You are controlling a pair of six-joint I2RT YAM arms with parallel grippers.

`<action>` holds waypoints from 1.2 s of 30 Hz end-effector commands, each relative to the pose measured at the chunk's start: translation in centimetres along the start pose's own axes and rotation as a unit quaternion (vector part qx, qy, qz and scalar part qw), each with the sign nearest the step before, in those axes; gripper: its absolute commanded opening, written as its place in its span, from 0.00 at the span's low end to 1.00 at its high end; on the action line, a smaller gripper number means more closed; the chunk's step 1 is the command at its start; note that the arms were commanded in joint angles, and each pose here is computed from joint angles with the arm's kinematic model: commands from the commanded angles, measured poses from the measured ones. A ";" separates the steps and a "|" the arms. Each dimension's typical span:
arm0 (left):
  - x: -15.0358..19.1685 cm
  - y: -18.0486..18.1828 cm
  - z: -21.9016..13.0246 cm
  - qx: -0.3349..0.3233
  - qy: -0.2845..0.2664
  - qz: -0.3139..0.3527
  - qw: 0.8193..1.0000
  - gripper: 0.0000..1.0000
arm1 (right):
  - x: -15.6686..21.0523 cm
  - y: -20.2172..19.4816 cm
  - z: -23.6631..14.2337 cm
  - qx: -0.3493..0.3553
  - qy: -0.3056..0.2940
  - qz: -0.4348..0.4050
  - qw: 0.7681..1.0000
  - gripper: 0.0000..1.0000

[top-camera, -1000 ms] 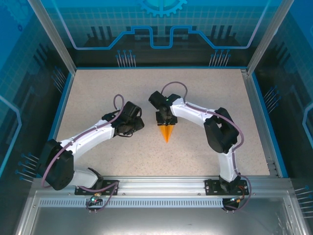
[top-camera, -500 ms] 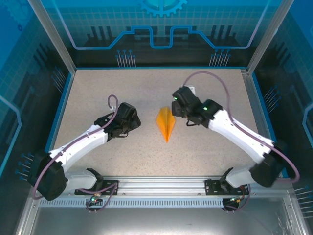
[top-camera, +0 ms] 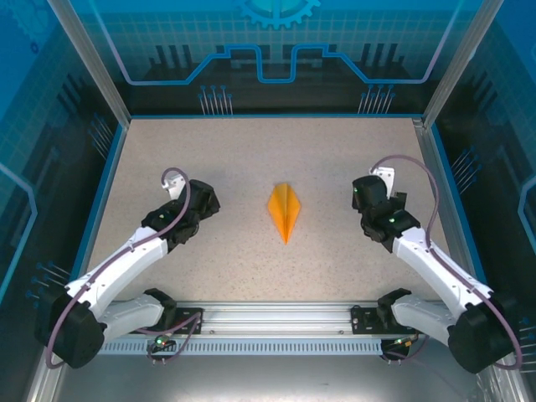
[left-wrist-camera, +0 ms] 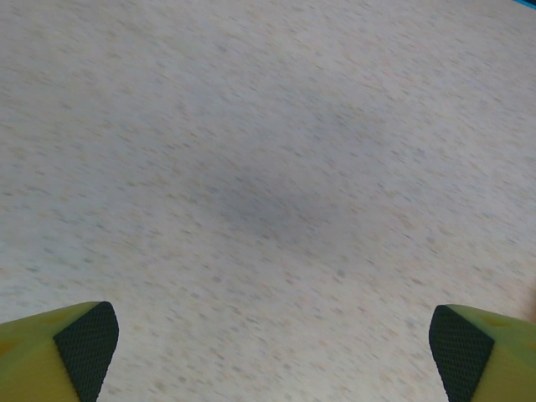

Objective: Fold a paper plane with a square sheet of paper (pick it up from the middle)
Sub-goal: Reset both arms

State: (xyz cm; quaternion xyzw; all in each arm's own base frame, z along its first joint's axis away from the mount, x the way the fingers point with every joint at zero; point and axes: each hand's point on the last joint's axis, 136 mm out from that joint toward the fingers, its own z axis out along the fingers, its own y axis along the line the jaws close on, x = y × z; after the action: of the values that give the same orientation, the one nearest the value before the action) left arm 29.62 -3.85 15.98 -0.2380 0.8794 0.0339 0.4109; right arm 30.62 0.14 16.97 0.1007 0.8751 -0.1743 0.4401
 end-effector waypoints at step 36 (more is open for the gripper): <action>-3.4 1.5 11.3 0.086 -0.175 0.107 0.975 0.99 | 0.7 7.0 9.8 -0.225 -0.128 -0.038 0.965 0.99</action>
State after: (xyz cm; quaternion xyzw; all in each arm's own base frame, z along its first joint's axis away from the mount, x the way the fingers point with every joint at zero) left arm 36.64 2.44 8.53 -0.1273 0.8450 0.0823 0.5128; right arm 38.71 2.91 7.94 -0.0652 0.8450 -0.0104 0.5307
